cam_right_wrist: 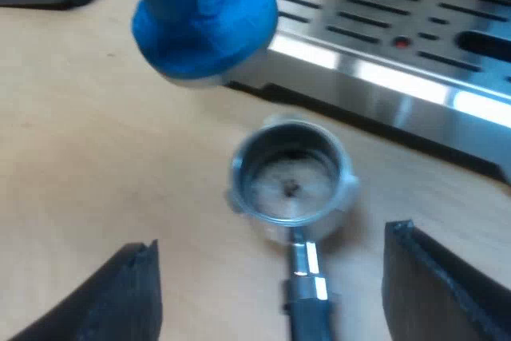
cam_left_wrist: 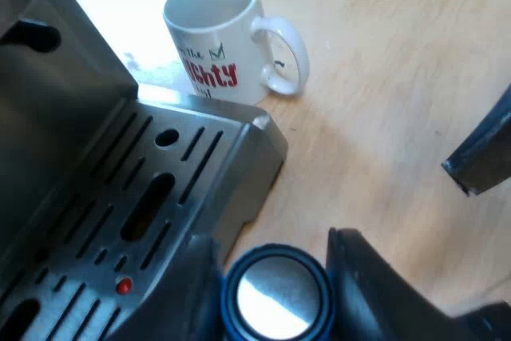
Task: Grind coffee beans and then tamp
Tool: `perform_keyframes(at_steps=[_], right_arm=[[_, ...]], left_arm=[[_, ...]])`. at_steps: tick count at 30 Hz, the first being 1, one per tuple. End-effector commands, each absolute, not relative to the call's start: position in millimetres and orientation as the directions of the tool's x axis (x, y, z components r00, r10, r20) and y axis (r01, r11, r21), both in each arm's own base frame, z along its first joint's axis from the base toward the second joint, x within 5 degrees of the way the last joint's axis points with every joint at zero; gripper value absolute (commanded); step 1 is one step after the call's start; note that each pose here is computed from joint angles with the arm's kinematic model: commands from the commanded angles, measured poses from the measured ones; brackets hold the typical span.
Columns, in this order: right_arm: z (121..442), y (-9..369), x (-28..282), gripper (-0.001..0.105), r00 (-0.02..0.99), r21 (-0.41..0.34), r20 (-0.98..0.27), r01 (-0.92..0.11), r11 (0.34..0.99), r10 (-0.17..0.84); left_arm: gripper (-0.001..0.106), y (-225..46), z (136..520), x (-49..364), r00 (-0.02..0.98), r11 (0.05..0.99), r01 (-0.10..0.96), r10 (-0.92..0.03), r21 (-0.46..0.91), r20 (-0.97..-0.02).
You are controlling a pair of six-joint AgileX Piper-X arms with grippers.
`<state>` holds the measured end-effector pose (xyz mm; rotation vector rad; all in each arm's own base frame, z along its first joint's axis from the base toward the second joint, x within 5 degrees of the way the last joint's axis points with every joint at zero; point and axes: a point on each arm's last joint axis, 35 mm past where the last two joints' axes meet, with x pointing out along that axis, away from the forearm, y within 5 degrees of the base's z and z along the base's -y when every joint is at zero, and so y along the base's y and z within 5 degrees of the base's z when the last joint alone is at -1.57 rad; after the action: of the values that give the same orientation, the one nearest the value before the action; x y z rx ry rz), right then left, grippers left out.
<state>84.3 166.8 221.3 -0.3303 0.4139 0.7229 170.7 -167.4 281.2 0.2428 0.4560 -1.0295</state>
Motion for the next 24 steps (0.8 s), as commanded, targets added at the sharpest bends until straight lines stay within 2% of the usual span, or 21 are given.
perform_keyframes(at_steps=[1, 10, 15, 19, 24], right_arm=[[223, 169, 83, 0.061, 0.634, -0.162, -0.467, -0.747, 0.645, 0.617], [225, 172, 82, 0.061, 0.605, -0.158, -0.452, -0.778, 0.609, 0.656], [229, 174, 82, 0.061, 0.593, -0.2, -0.424, -0.799, 0.568, 0.685], [232, 175, 83, 0.061, 0.593, -0.22, -0.399, -0.802, 0.556, 0.699], [232, 176, 82, 0.061, 0.577, -0.21, -0.397, -0.814, 0.542, 0.713]], left_arm=[[0.001, -160, 285, 168, 0.448, 0.524, 0.851, -0.753, -0.028, -0.481], [0.001, -118, 294, 176, 0.54, 0.642, 0.765, -0.684, -0.053, -0.49], [0.001, -99, 294, 181, 0.588, 0.71, 0.702, -0.627, -0.064, -0.511], [0.001, -89, 290, 184, 0.597, 0.74, 0.669, -0.592, -0.071, -0.542], [0.001, -80, 283, 185, 0.606, 0.769, 0.635, -0.558, -0.079, -0.566]])
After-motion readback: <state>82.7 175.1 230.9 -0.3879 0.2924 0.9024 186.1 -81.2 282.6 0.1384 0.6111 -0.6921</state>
